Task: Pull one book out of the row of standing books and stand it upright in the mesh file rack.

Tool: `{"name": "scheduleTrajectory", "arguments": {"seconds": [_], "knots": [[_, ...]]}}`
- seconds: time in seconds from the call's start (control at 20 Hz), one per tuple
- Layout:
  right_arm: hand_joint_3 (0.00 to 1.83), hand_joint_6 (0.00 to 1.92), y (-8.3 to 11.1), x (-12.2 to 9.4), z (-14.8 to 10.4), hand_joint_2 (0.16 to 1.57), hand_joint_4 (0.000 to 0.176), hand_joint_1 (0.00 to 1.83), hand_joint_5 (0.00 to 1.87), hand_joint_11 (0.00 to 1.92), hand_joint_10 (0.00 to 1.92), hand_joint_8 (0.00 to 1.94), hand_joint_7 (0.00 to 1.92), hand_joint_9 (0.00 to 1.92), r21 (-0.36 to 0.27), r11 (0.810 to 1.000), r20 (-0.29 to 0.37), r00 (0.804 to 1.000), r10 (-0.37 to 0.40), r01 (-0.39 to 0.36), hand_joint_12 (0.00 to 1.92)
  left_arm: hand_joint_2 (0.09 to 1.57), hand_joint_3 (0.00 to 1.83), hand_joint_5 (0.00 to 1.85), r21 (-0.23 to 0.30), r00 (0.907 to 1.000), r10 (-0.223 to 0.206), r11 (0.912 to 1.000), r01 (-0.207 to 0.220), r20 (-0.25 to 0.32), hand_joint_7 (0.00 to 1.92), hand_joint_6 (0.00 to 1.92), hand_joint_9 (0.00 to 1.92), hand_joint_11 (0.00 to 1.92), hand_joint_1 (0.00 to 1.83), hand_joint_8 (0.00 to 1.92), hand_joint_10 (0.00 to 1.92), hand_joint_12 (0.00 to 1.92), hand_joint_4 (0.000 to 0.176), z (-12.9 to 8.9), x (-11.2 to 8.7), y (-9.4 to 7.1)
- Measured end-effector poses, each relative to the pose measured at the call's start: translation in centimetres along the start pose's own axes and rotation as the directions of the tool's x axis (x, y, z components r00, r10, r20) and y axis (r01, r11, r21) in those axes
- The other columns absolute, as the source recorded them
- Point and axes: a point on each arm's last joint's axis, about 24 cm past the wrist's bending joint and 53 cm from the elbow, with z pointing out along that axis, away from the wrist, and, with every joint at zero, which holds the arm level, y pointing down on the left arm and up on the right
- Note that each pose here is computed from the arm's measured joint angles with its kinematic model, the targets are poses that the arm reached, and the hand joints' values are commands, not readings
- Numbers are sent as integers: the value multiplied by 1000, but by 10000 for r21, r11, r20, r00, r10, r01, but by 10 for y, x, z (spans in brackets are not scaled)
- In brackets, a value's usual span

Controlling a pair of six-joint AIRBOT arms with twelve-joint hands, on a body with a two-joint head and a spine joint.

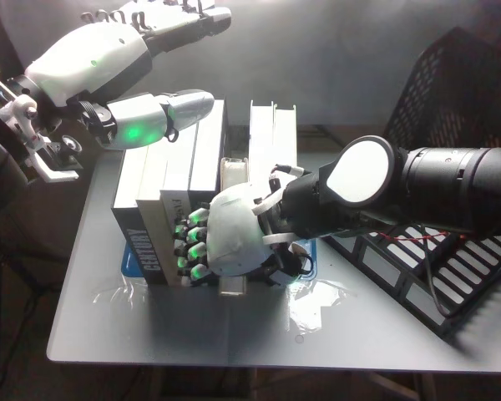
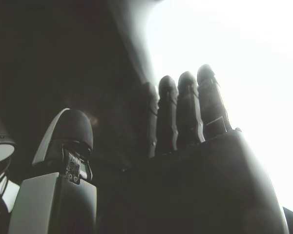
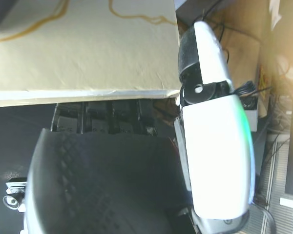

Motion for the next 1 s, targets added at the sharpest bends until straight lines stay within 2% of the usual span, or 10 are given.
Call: {"name": "scheduleTrajectory", "arguments": {"seconds": [0.35,0.4,0.5,0.55,0.65,0.7,0.8,0.85,0.9,1.0], "knots": [[1,1,0,0,0,1106,15,1121,158,32,22,19,133,70,-45,9999,-9,10000,92,-92,17,1329,0,241,-17,9999,-126,9999,126,-26,145,10,39,0,390,6,17,0,6,3,4,3],[0,7,0,0,0,1105,0,1121,173,6,4,7,107,29,-45,9999,-9,10000,92,-92,7,1330,0,239,0,9999,-166,9999,166,-40,132,9,39,0,388,0,17,0,0,4,5,3],[1,1,0,0,0,1106,15,1121,158,32,22,19,133,70,-44,10000,-10,10000,89,-89,17,1316,0,247,-9,9999,-154,9999,154,-59,155,11,38,0,434,10,18,0,0,4,6,4],[0,7,0,0,0,1105,0,1121,173,6,4,7,107,29,-46,9999,-6,9999,103,-103,7,1303,0,235,-9,9999,-119,9999,119,-58,163,6,53,0,462,11,24,0,0,4,5,4],[1,1,-1,1,0,1106,15,1121,158,32,22,19,133,70,-43,9999,-30,9999,127,-127,17,1280,0,150,-44,9999,-165,9999,165,-7,74,4,2,0,423,0,1,0,0,6,4,7],[0,7,-1,1,0,1105,0,1121,173,6,4,7,107,29,-42,9999,-34,9999,125,-125,7,1282,0,135,-32,9999,-96,9999,95,-51,55,1,0,0,457,0,0,0,0,6,5,7],[1,1,-2,1,0,1106,15,1121,158,32,22,19,133,70,-37,9999,-23,9999,158,-158,17,1288,0,130,34,9998,-122,9999,122,-127,49,42,5,0,519,18,1,0,0,8,8,6],[0,7,-2,1,-1,1105,0,1121,173,6,4,7,107,29,-33,9999,-23,9999,159,-159,7,1353,0,89,31,9997,-190,9998,190,-127,143,232,0,0,631,223,766,1537,0,9,9,7],[0,2,-2,1,0,1105,10,1124,162,0,0,1,83,18,-42,9998,-21,9999,169,-169,1,1473,45,24,55,9997,-162,9999,163,-183,200,645,22,0,125,638,1266,1844,0,10,11,7],[0,13,-3,1,-1,1105,0,1118,222,6,4,6,155,71,-33,9998,-24,9998,196,-196,222,1320,0,0,65,9996,-200,9998,201,-215,152,695,0,0,4,819,1368,1918,6,13,12,6]]}}
